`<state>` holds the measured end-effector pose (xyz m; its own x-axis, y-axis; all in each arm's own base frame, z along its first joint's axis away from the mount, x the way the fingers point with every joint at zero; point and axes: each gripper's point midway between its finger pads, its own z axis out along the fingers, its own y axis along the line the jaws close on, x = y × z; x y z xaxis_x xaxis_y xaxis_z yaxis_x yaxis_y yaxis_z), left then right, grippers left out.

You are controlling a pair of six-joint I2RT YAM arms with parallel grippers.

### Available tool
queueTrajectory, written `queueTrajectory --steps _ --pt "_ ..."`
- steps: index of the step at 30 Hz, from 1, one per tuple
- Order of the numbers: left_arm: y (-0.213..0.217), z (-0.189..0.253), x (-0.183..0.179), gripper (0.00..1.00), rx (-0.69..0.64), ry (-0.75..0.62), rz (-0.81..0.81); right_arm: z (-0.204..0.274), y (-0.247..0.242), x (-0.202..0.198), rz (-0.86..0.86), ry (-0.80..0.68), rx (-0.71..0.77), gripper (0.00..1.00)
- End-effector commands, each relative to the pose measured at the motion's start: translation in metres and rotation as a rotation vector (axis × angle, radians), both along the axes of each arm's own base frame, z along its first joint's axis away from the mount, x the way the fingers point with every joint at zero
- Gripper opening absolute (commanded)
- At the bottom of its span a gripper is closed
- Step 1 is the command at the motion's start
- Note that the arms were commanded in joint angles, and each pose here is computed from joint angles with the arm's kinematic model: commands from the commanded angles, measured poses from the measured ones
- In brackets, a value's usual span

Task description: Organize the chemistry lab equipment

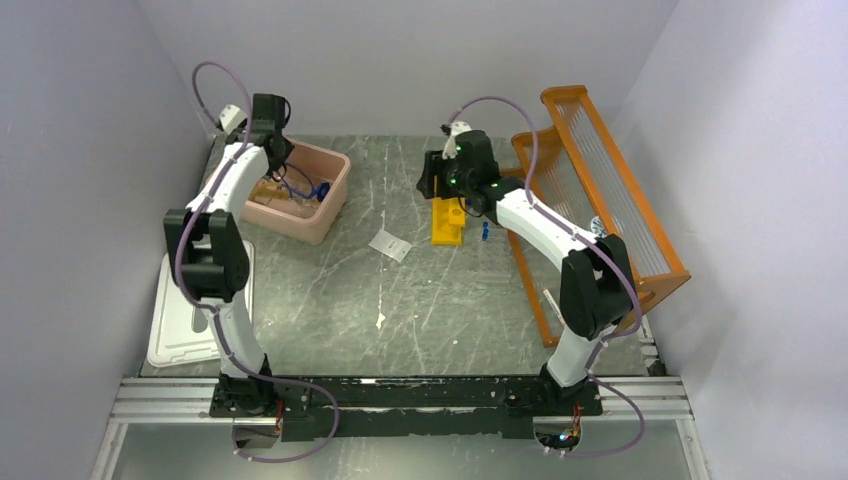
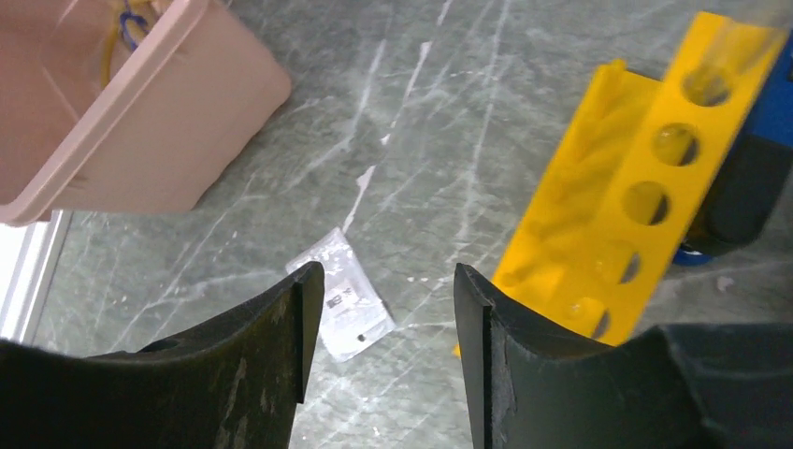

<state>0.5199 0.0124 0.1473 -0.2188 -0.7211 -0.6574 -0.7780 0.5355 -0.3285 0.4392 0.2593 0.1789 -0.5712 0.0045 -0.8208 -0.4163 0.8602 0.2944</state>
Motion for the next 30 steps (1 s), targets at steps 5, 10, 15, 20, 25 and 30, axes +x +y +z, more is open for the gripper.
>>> queueTrajectory --steps 5,10,15,20,25,30 --pt "-0.022 0.108 -0.032 0.67 0.122 -0.150 -0.251 -0.030 0.060 -0.036 0.156 0.083 -0.161 0.60" --pt "-0.064 0.131 -0.062 0.66 0.108 -0.240 -0.567 -0.080 0.077 -0.055 0.220 0.225 -0.228 0.63" --pt "-0.132 0.137 -0.097 0.63 0.013 -0.431 -0.993 -0.114 0.081 -0.058 0.192 0.315 -0.219 0.67" --pt "-0.180 0.124 -0.133 0.61 -0.130 -0.462 -1.272 -0.141 0.081 -0.058 0.184 0.374 -0.254 0.68" --pt "-0.195 0.106 -0.153 0.61 -0.107 -0.425 -1.362 -0.164 0.074 -0.063 0.208 0.407 -0.343 0.64" --pt "-0.197 0.091 -0.158 0.60 -0.100 -0.385 -1.362 -0.184 0.065 -0.070 0.211 0.428 -0.427 0.57"
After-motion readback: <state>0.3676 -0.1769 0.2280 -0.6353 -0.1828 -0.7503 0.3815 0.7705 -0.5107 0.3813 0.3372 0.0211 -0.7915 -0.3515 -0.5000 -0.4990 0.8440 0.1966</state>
